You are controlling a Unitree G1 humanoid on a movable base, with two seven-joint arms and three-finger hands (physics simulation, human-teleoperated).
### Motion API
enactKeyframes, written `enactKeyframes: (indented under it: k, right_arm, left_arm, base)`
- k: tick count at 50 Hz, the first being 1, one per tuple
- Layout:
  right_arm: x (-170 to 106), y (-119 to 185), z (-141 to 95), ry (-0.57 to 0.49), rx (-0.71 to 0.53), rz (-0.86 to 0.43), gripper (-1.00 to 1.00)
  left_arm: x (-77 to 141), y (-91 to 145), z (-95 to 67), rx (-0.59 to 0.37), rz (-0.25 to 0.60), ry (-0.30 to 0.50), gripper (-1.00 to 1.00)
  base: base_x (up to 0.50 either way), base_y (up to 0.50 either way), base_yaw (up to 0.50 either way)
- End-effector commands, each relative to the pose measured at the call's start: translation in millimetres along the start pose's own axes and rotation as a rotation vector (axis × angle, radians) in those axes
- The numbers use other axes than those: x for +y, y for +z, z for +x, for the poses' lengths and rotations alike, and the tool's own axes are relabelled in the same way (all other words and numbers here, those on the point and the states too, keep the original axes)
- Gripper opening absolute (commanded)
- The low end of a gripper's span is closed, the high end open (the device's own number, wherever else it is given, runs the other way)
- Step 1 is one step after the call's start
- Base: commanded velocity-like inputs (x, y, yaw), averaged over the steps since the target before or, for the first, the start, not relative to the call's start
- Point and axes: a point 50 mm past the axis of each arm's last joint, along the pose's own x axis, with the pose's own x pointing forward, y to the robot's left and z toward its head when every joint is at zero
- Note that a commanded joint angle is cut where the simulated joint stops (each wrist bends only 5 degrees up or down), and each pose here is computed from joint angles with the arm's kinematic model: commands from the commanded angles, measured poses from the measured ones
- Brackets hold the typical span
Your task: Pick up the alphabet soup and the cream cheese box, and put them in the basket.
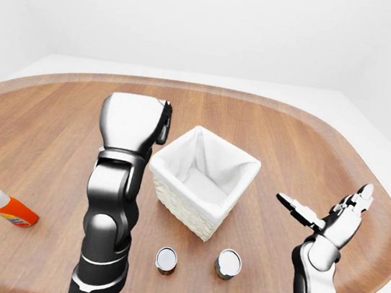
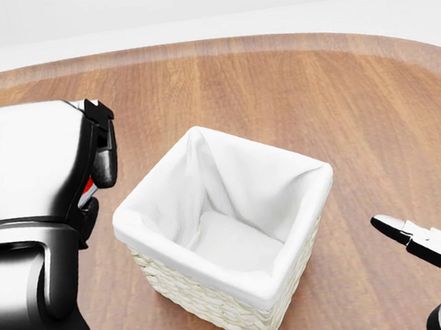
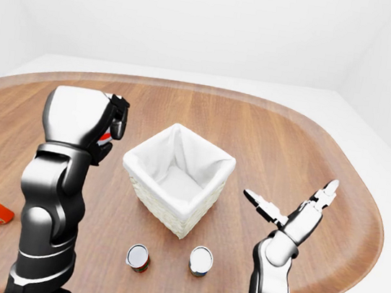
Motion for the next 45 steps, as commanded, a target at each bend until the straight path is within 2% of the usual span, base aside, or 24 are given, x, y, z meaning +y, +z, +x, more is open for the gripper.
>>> enactKeyframes:
  k: [1,5,7,21,29,31,37,41,45]
  right_arm:
    - [0.0,0.8,-1.1,0.004,-0.013,-0.004,1.00]
    - [0.2,0.7,-0.8,0.003,-0.014,-0.005,1.00]
    - [0.2,2.0,-1.1,0.003,-0.014,-0.005,1.00]
    - [0.9,1.5,-1.7,0.006,-0.021,-0.011,1.00]
    - [1.4,0.5,-1.6,0.011,-0.021,-0.017,1.00]
    - [1.7,0.0,-1.5,0.011,-0.022,-0.018,1.00]
    - [2.0,0.9,-1.5,0.012,-0.020,-0.020,1.00]
    - [1.7,-0.2,-1.3,0.012,-0.019,-0.019,1.00]
    - [1.9,0.7,-1.6,0.013,-0.019,-0.018,1.00]
  left_arm:
    - [7.6,24.0,15.2,-0.064,-0.018,0.021,-1.00]
    - [16.2,33.7,21.4,-0.081,-0.009,0.028,-1.00]
    - [18.6,35.9,24.1,-0.078,0.024,0.047,-1.00]
    - [25.6,77.9,34.6,-0.164,-0.025,0.033,-1.00]
    - [10.8,101.6,40.1,-0.223,-0.025,-0.018,-1.00]
    - [4.7,105.9,39.6,-0.232,-0.002,-0.026,-1.00]
    - [-6.3,118.2,38.8,-0.264,-0.040,-0.050,-1.00]
    - [-19.2,126.0,38.3,-0.295,-0.090,-0.084,-1.00]
    - [-32.4,132.0,36.9,-0.315,-0.104,-0.094,-1.00]
  base:
    - [0.00,0.00,0.00]
    - [0.00,0.00,0.00]
    - [0.00,0.00,0.00]
    - [0.00,0.00,0.00]
    - [0.00,0.00,0.00]
    - [0.00,0.00,0.00]
    - [0.00,0.00,0.00]
    - [0.00,0.00,0.00]
    - [0.00,0.00,0.00]
